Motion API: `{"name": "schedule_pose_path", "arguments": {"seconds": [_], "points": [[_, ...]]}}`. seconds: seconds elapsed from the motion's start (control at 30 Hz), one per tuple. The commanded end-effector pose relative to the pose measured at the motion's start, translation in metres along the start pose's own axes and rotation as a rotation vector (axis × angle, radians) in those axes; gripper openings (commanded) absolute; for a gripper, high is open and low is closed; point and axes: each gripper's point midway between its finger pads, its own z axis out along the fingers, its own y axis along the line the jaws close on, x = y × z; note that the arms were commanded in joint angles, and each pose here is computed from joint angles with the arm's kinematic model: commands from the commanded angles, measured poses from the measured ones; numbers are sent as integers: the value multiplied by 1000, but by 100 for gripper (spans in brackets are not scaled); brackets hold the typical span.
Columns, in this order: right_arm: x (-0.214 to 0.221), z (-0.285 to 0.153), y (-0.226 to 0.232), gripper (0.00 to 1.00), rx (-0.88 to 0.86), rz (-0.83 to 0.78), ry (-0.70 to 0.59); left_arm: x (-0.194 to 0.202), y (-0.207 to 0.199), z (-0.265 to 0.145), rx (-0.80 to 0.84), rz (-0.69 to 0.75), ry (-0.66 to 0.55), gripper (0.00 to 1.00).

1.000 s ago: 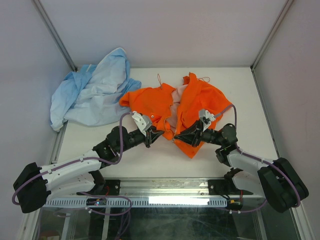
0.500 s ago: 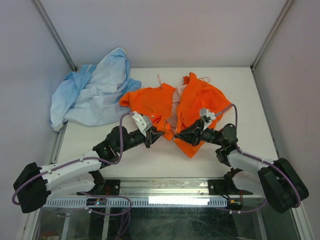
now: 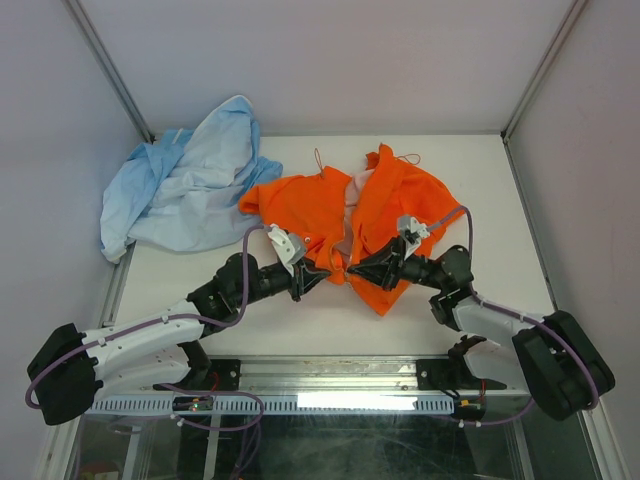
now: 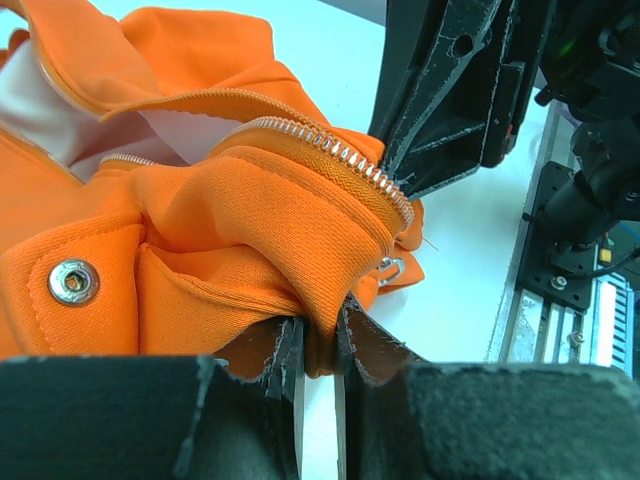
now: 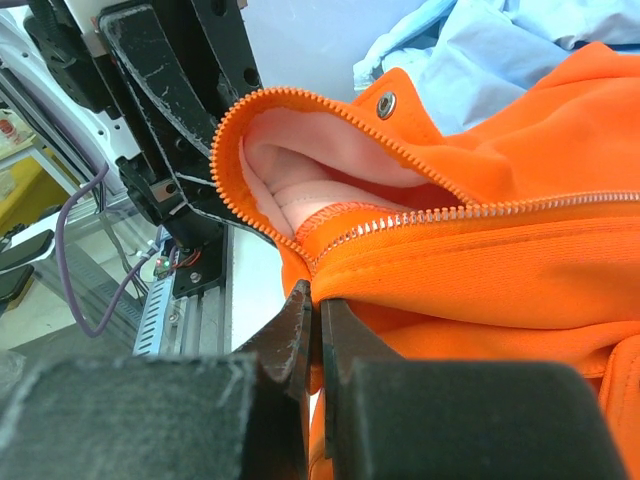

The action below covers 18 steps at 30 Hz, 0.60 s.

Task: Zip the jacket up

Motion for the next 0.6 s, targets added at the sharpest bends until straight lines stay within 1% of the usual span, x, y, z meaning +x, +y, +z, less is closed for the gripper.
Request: {"name": "schedule_pose_path", "arguments": {"seconds": [0.0,0.07,0.1,0.13,0.17,0.2,0.23,0.3,0.33,0.4,0.47,0.57], "points": [[-31,9,5,0,-43,-120,-83,-14,-8,-3,28,-53,-43,0],[-33,10,7,0,-52,-118,-90,-10,-5,-1,3,-97,-26,0],[-32,10,7,0,-57,-114,-86,-9,-2,-1,-16,-125,-20,3],[-32,11,7,0,-62,-110,-83,-10,0,0,-34,-154,-18,11],[-30,11,8,0,-65,-105,-77,-11,1,0,-47,-181,-16,17],[-28,12,8,0,-68,-101,-73,-12,2,0,-61,-211,-16,20],[-26,12,8,0,-68,-97,-71,-14,3,0,-79,-242,-18,25],[-25,12,8,0,-64,-96,-74,-18,5,-1,-103,-307,-24,45],[-24,12,8,0,-64,-93,-74,-20,7,-3,-127,-349,-27,50],[-22,14,9,0,-68,-86,-72,-21,11,-5,-175,-430,-20,56],[-21,16,11,0,-77,-81,-73,-18,13,-8,-229,-548,-1,62],[-20,19,12,0,-83,-73,-83,-12,9,-10,-243,-682,22,68]]}}
